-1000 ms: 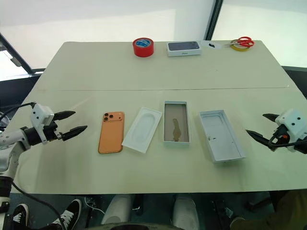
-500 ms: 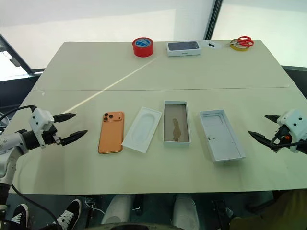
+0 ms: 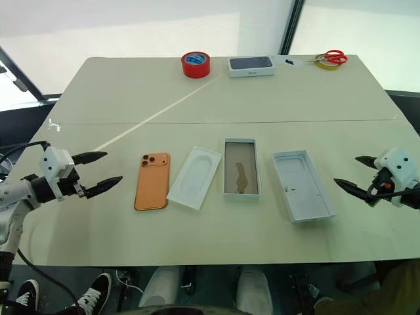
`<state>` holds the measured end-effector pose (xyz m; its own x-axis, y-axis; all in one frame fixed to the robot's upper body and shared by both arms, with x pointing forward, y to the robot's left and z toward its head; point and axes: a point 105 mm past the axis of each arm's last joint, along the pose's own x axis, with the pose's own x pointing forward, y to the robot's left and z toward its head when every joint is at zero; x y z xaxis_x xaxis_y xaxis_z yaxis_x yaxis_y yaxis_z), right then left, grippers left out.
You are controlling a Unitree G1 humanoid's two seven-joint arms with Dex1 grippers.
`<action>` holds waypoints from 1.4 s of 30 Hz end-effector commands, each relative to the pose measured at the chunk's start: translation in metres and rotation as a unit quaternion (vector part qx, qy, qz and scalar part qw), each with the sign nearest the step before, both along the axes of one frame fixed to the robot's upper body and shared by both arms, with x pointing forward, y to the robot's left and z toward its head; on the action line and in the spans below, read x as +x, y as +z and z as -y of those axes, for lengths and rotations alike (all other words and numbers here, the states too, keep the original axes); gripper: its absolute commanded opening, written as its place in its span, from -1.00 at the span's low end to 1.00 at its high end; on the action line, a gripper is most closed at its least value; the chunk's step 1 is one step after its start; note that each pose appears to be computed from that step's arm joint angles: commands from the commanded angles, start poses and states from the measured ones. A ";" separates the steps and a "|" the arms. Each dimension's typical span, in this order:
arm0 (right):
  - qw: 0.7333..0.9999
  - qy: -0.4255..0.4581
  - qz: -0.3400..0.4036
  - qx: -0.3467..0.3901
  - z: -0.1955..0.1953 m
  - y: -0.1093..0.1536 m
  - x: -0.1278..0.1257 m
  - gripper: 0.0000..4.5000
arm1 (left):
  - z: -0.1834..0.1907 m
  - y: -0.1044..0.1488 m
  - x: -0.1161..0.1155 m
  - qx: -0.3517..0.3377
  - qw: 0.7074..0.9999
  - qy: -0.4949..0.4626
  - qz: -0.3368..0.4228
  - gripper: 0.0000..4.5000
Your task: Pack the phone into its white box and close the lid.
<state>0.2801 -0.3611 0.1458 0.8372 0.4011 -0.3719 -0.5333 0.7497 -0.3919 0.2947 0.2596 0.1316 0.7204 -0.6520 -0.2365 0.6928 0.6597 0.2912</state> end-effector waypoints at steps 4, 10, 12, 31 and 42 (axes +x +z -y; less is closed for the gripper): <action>0.993 0.090 0.063 0.031 -0.058 0.039 0.013 1.00 | 0.032 0.015 0.013 -0.010 1.000 -0.003 -0.006 0.99; 0.975 0.200 0.045 0.084 -0.141 0.032 0.010 1.00 | 0.073 0.000 0.016 -0.037 0.994 -0.027 -0.101 0.99; 0.969 0.221 0.055 0.092 -0.166 0.032 0.009 1.00 | 0.087 -0.007 0.016 -0.031 0.991 -0.019 -0.130 0.99; 0.970 0.218 0.062 0.083 -0.175 0.023 0.013 1.00 | 0.159 -0.025 0.033 -0.139 0.936 0.044 -0.321 0.99; 0.970 0.212 0.076 0.087 -0.179 0.027 0.015 1.00 | 0.182 -0.031 0.033 -0.211 0.882 0.032 -0.421 0.99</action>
<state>0.2958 -0.1885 0.1574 0.6263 0.7533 -0.2007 -0.7676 0.5509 -0.3275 0.3350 0.0785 0.1144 0.4876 -0.7726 -0.4067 0.5444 0.6332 -0.5502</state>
